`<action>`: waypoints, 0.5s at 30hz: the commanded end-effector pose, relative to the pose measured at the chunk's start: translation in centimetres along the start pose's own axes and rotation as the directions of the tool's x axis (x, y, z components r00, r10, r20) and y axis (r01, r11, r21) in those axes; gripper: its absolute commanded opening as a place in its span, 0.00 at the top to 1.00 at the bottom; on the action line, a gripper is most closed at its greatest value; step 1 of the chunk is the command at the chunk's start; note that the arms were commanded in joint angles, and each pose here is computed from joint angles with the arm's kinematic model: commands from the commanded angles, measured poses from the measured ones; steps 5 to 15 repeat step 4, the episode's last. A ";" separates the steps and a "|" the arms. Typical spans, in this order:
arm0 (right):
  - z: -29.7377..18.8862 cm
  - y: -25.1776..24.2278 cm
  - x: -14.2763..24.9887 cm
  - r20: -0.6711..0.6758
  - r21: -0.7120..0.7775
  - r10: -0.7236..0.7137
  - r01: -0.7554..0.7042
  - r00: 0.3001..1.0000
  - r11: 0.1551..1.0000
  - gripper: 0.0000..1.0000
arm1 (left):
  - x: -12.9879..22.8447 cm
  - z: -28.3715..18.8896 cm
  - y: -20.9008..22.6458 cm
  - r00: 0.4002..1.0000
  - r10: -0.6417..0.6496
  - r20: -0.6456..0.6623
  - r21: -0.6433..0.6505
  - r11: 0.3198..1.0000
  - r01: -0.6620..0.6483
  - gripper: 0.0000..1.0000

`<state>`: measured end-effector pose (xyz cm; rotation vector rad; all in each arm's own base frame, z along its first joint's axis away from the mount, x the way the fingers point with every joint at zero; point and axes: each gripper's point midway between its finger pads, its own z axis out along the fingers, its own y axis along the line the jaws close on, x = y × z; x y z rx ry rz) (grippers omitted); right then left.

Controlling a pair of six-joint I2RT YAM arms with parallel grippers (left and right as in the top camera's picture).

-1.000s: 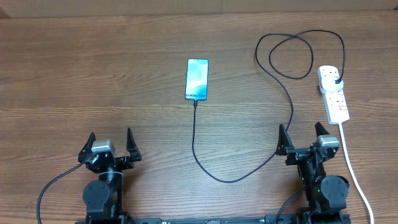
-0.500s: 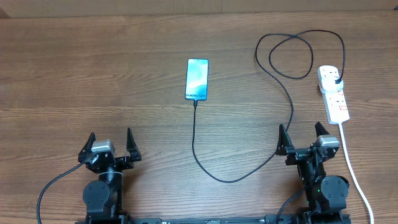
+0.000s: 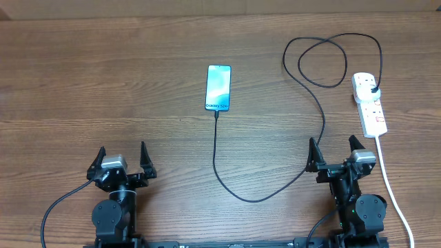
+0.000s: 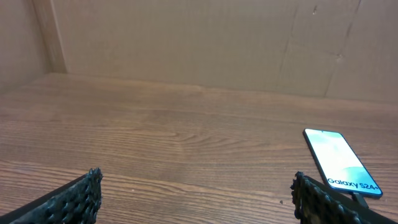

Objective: Plug charger to phone and switch on socket

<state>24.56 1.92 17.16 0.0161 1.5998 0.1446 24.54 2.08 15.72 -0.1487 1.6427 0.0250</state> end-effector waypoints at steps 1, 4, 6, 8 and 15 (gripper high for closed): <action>0.0 0.0 0.2 0.003 -0.004 -0.004 0.004 1.000 1.000 0.00 | 0.0 0.0 0.1 1.000 -0.018 0.009 -0.003 1.000 0.019 0.00; 0.0 0.0 0.2 0.003 -0.004 -0.004 0.004 1.000 1.000 0.00 | 0.0 0.0 0.1 1.000 -0.018 0.009 -0.003 1.000 0.019 0.00; 0.0 0.0 0.2 0.003 -0.004 -0.004 0.004 1.000 1.000 0.00 | 0.0 0.0 0.1 1.000 -0.018 0.009 -0.003 1.000 0.019 0.00; 0.0 0.0 0.2 0.003 -0.004 -0.004 0.004 1.000 1.000 0.00 | 0.0 0.0 0.1 1.000 -0.018 0.009 -0.003 1.000 0.019 0.00; 0.0 0.0 0.2 0.003 -0.004 -0.004 0.004 1.000 1.000 0.00 | 0.0 0.0 0.1 1.000 -0.018 0.009 -0.003 1.000 0.019 0.00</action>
